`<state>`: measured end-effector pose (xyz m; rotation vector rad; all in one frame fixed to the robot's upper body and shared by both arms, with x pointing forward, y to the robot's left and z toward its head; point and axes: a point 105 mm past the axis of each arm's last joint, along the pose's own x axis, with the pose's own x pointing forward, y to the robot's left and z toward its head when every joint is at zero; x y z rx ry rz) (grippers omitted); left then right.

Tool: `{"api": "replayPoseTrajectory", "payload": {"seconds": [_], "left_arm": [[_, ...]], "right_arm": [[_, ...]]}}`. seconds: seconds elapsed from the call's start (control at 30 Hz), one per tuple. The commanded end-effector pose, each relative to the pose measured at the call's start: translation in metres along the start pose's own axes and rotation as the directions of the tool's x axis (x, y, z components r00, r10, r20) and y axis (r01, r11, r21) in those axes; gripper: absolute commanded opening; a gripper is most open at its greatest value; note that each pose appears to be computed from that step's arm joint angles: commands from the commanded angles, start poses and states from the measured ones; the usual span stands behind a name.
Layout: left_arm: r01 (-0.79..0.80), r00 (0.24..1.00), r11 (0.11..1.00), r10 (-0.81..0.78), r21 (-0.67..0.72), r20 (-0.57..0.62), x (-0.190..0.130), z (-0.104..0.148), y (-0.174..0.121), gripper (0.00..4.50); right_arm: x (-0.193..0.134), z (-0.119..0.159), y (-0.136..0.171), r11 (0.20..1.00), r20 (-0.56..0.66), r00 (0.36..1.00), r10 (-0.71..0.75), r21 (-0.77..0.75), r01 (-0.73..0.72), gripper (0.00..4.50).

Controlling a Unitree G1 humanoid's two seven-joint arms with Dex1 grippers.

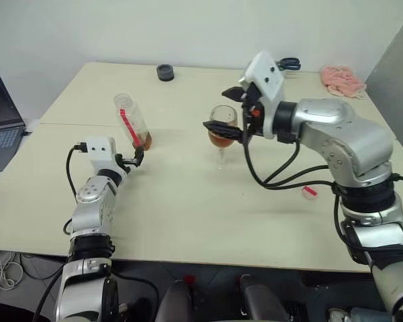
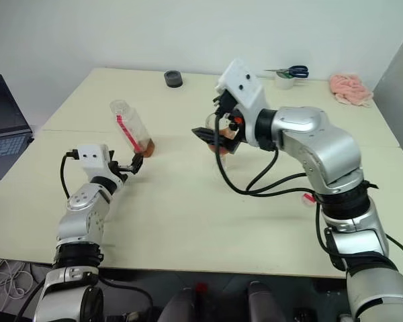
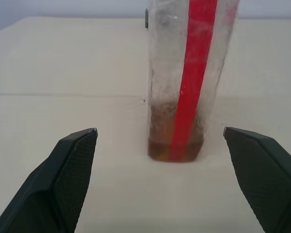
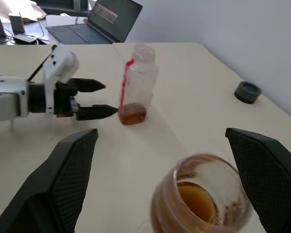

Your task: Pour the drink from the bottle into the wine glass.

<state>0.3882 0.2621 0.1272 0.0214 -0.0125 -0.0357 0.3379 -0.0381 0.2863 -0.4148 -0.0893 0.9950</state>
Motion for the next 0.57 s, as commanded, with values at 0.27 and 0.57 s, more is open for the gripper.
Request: {"api": "replayPoseTrajectory", "payload": {"seconds": [0.27,0.57], "left_arm": [[0.433,0.891,0.901,-0.425,-0.023,0.160,-0.068,0.072,-0.044,4.47],[0.619,0.773,0.778,-0.628,0.110,0.090,-0.085,0.130,-0.051,4.47]], "right_arm": [[-0.091,-0.008,-0.021,0.997,0.138,0.990,0.029,0.070,-0.039,4.50],[-0.102,-0.035,-0.014,0.989,0.087,0.995,0.043,0.135,-0.055,4.50]]}}
